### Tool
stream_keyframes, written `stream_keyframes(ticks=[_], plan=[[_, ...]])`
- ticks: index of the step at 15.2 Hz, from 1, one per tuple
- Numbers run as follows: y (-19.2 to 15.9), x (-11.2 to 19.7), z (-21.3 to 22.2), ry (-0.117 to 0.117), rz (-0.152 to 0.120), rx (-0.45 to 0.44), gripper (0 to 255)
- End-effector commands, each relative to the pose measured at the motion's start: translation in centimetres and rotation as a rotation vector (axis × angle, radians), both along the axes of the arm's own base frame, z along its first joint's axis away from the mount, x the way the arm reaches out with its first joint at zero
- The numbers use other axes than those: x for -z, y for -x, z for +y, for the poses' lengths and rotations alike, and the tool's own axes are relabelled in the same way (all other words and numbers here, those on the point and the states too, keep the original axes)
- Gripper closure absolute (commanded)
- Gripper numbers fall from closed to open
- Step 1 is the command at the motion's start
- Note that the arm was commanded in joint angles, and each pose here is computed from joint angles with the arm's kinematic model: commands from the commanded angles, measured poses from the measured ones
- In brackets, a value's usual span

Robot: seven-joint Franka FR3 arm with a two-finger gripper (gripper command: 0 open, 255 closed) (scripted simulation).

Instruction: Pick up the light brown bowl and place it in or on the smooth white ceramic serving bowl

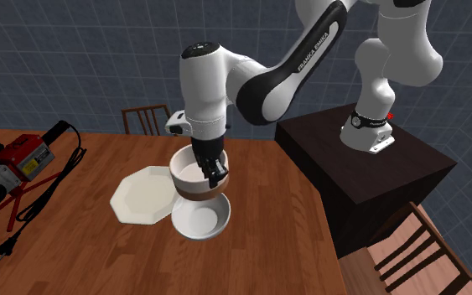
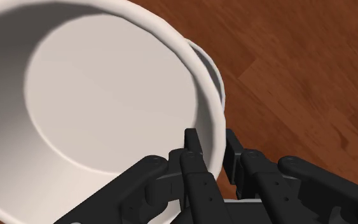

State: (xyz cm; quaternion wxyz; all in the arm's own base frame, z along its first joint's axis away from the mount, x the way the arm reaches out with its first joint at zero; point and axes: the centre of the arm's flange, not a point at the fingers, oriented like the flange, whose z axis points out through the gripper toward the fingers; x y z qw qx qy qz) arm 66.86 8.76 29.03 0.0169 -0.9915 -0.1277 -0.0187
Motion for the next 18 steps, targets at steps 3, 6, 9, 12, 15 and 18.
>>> stream_keyframes(ticks=[3,6,9,12,15,18], plan=[[-1.8,0.0,4.4,0.0,-0.001,0.001,255],[-1.7,1.6,4.4,0.0,-0.001,0.001,255],[-1.8,3.2,4.4,0.0,-0.001,0.001,255],[-1.7,4.8,4.4,0.0,-0.001,0.001,255],[-1.8,6.4,4.4,0.0,-0.001,0.001,255],[-1.7,8.0,4.4,0.0,-0.001,0.001,255]])
